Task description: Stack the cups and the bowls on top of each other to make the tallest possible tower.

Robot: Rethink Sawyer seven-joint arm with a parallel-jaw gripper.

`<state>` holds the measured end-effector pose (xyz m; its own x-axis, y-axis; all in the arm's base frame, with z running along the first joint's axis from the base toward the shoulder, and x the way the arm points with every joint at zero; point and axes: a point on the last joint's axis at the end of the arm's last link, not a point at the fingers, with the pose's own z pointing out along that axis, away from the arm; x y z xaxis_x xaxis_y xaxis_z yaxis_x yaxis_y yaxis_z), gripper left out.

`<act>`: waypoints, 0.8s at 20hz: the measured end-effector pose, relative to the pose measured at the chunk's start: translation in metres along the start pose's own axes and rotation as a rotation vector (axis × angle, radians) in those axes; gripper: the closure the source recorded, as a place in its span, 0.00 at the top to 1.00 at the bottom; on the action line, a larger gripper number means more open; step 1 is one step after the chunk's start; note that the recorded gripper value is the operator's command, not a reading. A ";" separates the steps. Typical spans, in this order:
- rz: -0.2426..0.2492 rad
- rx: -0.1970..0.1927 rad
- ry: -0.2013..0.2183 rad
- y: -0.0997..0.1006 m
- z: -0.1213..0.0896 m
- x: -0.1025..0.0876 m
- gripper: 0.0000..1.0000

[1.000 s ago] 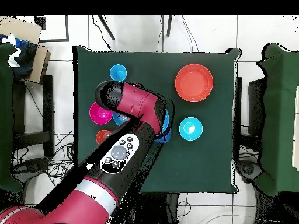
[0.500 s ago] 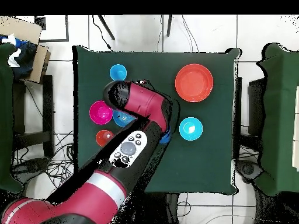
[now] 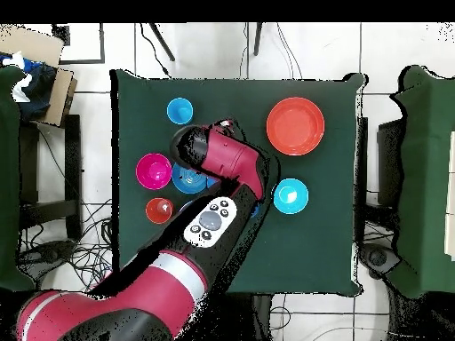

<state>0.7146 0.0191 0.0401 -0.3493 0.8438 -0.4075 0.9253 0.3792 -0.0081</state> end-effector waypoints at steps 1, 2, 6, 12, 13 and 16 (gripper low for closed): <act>0.003 -0.001 0.002 -0.002 0.000 0.002 1.00; 0.004 -0.002 0.003 -0.003 0.000 0.003 1.00; 0.008 0.000 0.007 -0.009 -0.001 0.007 1.00; 0.018 0.016 0.036 -0.023 -0.004 0.022 1.00; 0.020 0.017 0.041 -0.026 -0.005 0.025 1.00; 0.028 0.020 0.053 -0.037 -0.008 0.035 1.00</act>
<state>0.6672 0.0381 0.0333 -0.3299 0.8731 -0.3590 0.9375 0.3478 -0.0157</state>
